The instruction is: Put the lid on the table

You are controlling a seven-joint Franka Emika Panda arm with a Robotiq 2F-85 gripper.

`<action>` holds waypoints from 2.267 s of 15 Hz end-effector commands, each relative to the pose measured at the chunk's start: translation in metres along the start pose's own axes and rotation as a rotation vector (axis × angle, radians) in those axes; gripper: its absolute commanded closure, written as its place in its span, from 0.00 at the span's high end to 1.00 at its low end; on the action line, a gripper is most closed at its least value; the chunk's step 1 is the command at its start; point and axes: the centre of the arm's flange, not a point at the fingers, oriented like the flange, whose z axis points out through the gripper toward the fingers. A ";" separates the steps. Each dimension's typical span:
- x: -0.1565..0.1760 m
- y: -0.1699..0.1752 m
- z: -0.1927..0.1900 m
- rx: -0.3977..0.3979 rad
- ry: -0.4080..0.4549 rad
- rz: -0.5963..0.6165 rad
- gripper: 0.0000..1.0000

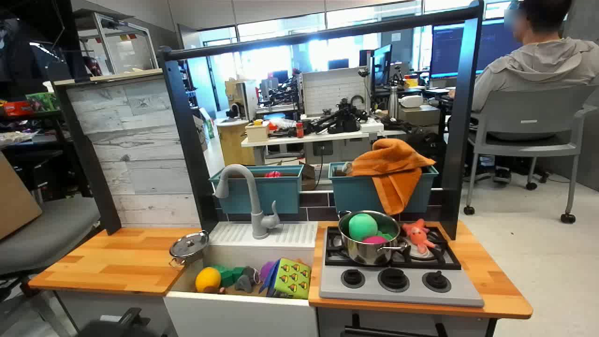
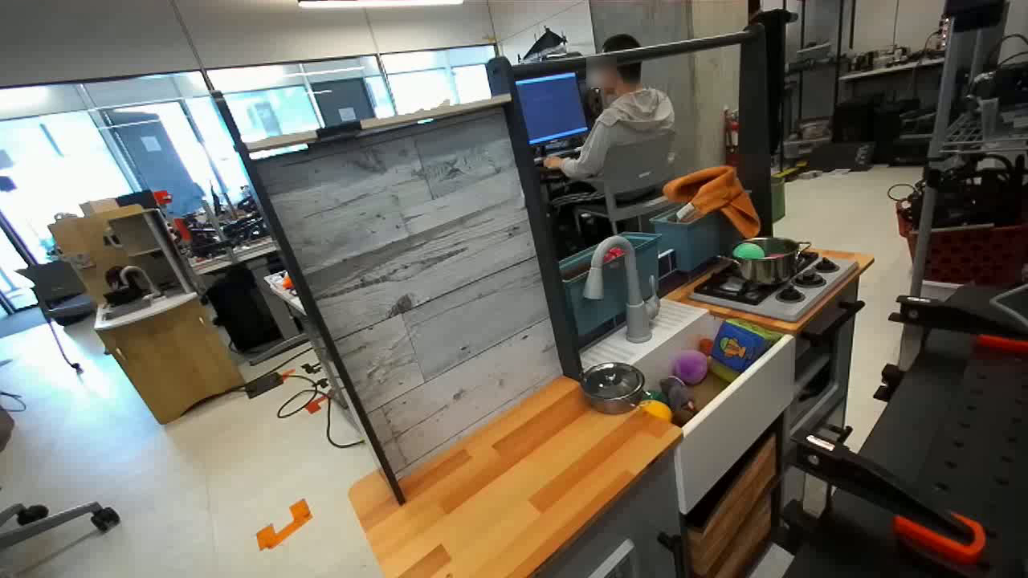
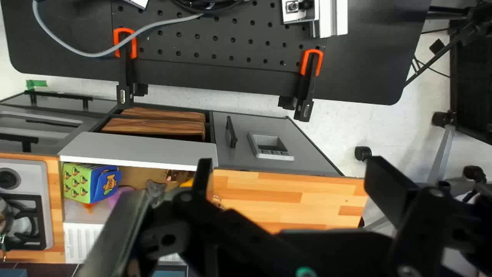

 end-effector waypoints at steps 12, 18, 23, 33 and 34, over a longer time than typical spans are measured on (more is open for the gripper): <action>0.097 0.014 0.045 -0.087 -0.050 0.100 1.00; 0.181 0.042 0.073 -0.082 -0.084 0.152 1.00; 0.268 0.077 0.109 -0.039 -0.072 0.220 1.00; 0.364 0.116 0.259 0.012 -0.068 0.265 1.00; 0.365 0.115 0.277 0.019 -0.071 0.264 1.00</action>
